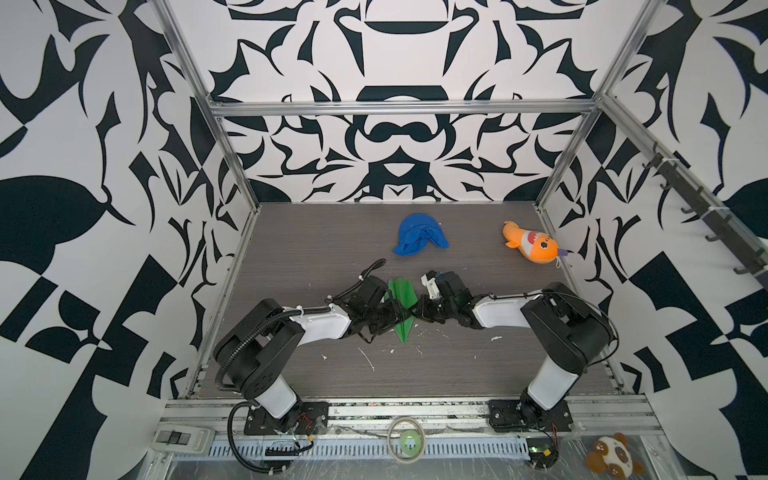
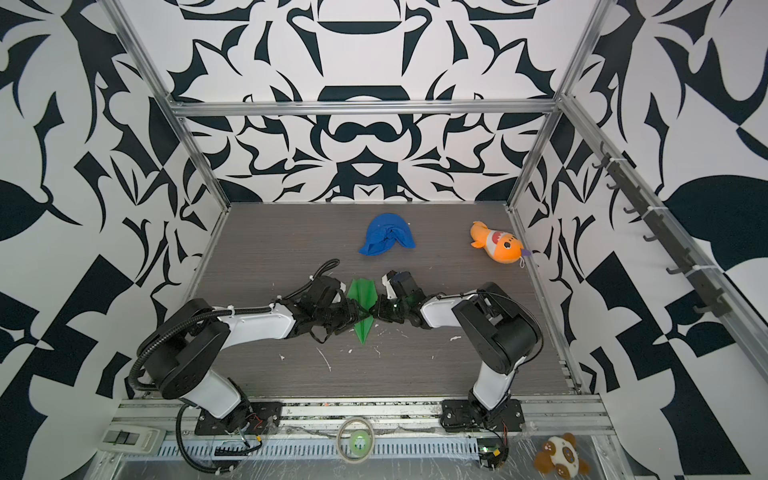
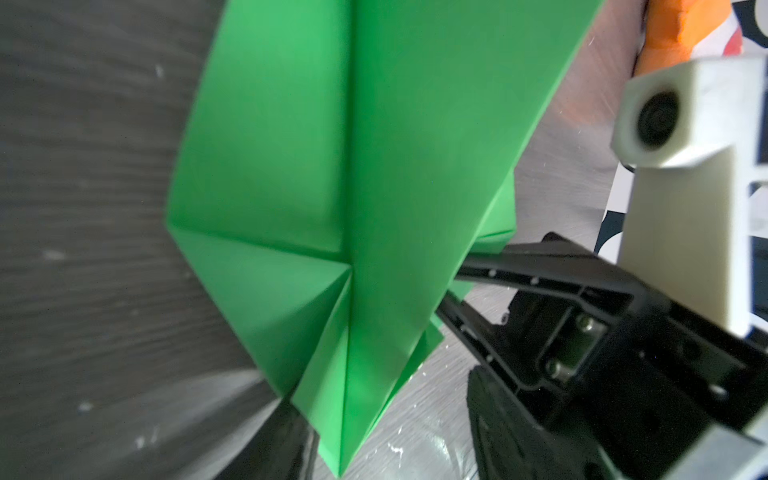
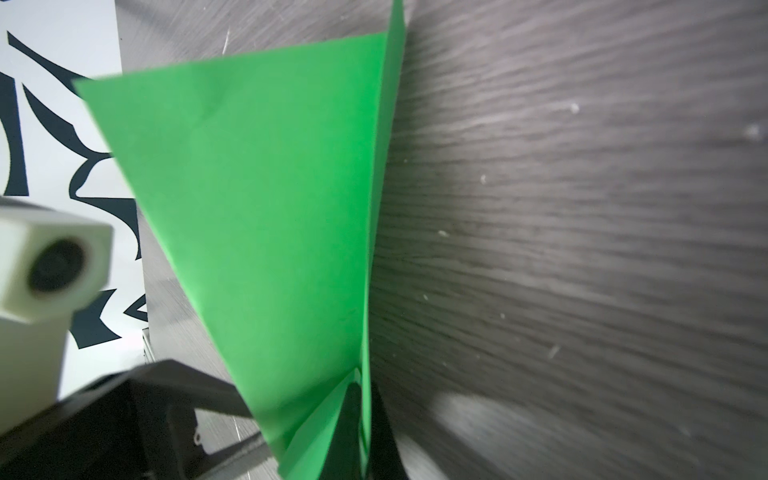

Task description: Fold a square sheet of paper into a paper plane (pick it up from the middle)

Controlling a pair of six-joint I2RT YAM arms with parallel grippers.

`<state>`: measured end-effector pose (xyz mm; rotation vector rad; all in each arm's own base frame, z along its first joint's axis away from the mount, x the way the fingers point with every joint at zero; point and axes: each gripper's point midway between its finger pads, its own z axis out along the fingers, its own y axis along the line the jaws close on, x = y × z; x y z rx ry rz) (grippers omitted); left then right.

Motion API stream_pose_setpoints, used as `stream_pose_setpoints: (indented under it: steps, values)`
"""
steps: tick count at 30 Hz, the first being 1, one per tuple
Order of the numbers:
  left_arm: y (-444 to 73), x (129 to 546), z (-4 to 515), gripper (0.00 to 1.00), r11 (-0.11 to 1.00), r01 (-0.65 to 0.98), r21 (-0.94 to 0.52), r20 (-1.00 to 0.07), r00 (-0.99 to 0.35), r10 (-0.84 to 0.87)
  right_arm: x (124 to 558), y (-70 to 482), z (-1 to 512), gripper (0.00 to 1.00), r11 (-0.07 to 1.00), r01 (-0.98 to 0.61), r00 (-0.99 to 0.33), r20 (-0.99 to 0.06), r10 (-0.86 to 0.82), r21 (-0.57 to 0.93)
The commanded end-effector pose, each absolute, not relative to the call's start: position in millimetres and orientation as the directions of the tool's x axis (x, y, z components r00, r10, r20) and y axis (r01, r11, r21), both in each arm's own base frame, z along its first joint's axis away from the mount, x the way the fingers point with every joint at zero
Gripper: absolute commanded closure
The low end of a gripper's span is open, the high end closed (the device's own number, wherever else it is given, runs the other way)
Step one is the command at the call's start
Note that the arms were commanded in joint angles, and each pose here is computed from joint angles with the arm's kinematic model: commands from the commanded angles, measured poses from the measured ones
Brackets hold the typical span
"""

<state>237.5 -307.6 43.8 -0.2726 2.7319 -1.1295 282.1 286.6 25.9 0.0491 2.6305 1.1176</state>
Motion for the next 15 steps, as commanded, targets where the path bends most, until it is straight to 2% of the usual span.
stream_pose_setpoints:
  steps: [1,15]
  values:
    - [-308.7,237.5,50.2,0.41,0.678,-0.107,-0.727,-0.098,-0.962,-0.256,291.3,289.7,31.2,0.96,0.688,-0.084,-0.952,-0.261,0.158,0.72]
    - [-308.0,239.3,37.0,0.51,0.79,-0.068,-0.61,-0.155,-0.967,-0.203,289.0,297.9,38.5,0.91,0.643,-0.108,-0.955,-0.258,0.144,0.758]
